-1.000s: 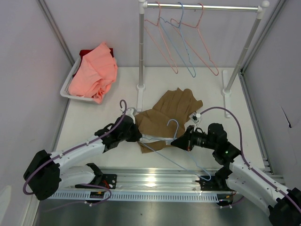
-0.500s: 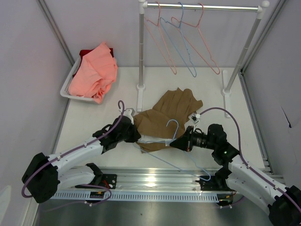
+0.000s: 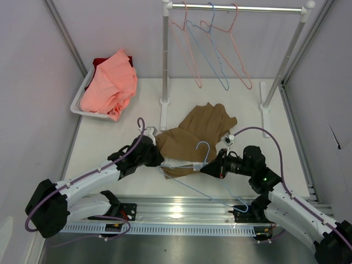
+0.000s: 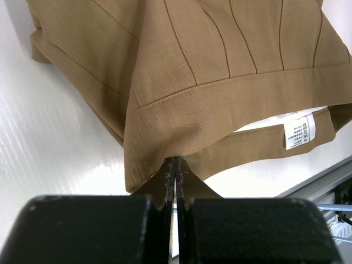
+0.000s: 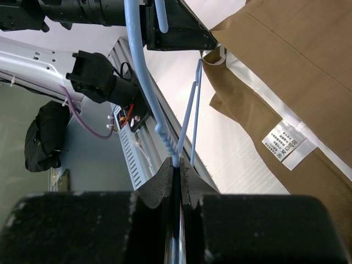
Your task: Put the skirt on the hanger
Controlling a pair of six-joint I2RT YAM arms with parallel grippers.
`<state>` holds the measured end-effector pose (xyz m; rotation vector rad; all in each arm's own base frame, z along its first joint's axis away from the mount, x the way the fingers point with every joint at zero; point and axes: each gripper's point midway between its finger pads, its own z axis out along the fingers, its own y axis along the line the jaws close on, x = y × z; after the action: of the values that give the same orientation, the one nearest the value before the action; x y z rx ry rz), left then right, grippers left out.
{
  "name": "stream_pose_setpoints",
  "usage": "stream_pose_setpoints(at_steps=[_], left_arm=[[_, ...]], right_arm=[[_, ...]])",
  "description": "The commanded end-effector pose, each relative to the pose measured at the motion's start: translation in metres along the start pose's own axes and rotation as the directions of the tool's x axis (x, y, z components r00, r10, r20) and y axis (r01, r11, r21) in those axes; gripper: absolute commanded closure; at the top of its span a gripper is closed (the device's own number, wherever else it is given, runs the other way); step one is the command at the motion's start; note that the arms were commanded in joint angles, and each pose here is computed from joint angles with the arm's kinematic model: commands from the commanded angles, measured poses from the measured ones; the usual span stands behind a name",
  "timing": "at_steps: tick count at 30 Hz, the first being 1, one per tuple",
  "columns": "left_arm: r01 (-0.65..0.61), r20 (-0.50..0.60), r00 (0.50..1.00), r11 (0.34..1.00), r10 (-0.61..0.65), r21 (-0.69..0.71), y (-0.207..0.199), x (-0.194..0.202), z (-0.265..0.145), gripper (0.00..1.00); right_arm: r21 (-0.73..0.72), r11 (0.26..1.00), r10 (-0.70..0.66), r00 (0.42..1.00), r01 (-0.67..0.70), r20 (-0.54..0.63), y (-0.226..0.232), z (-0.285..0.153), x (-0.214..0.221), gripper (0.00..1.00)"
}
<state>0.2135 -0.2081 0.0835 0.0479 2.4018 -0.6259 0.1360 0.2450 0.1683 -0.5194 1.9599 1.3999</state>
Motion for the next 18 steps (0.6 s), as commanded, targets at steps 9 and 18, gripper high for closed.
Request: stream_pose_setpoints(at_steps=[9,18], left_arm=[[0.009,0.03,1.0,1.0,-0.008,-0.015,0.006,-0.008,-0.004,1.0],[0.014,0.035,0.999,1.0,-0.014,-0.012,0.004,-0.01,-0.006,1.0]], right_arm=[[-0.007,0.999,-0.053,0.994,0.054,0.091,0.007,-0.016,-0.035,1.0],[-0.032,0.999,-0.036,0.994,0.039,0.099,0.006,-0.015,-0.038,1.0]])
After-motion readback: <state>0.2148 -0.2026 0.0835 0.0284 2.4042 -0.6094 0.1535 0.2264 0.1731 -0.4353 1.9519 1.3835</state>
